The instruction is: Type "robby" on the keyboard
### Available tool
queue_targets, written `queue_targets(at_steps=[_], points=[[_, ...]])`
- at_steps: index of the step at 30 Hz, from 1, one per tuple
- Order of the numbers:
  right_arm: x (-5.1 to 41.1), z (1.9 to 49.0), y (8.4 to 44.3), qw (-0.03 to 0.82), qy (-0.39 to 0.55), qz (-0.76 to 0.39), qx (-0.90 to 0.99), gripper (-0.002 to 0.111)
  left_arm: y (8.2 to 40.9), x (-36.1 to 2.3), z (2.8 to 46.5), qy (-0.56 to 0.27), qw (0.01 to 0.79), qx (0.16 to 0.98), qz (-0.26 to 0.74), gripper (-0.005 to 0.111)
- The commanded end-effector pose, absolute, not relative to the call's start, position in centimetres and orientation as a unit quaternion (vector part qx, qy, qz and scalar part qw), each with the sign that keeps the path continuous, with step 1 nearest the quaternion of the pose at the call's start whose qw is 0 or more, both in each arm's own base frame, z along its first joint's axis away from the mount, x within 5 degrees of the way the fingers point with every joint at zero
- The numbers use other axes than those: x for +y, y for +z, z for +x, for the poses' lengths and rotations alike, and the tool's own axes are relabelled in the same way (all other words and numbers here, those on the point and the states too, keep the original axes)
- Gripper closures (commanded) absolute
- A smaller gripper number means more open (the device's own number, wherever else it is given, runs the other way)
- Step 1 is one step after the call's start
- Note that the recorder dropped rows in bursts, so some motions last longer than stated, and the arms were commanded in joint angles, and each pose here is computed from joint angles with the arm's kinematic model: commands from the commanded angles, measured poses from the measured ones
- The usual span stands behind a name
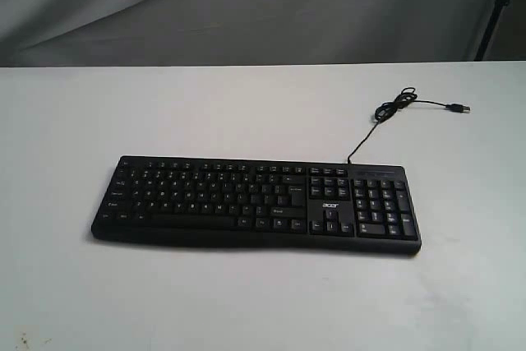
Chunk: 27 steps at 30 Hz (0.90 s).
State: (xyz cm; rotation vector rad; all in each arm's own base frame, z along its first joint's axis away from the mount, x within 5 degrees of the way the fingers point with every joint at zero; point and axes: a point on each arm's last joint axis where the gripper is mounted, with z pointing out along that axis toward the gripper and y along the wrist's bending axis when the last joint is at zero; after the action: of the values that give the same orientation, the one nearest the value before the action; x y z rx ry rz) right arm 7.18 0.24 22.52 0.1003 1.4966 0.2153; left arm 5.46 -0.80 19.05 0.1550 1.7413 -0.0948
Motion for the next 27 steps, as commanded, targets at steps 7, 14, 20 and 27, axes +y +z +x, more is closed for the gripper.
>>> queue_targets(at_steps=[7,14,20,27], points=[[0.0,6.2,21.3,0.714,0.146,0.117,0.674,0.108,19.0,-0.8,5.5,-0.043,0.642,0.762,0.071,0.107],[-0.5,5.5,21.9,0.736,0.190,0.176,0.626,0.108,19.0,-0.8,5.5,-0.043,0.642,0.762,0.071,0.107],[-0.4,5.5,22.0,0.738,0.188,0.168,0.626,0.108,19.0,-0.8,5.5,-0.043,0.642,0.762,0.071,0.107],[-0.6,5.5,22.3,0.701,0.324,0.288,0.566,0.108,19.0,-0.8,5.5,-0.043,0.642,0.762,0.071,0.107]])
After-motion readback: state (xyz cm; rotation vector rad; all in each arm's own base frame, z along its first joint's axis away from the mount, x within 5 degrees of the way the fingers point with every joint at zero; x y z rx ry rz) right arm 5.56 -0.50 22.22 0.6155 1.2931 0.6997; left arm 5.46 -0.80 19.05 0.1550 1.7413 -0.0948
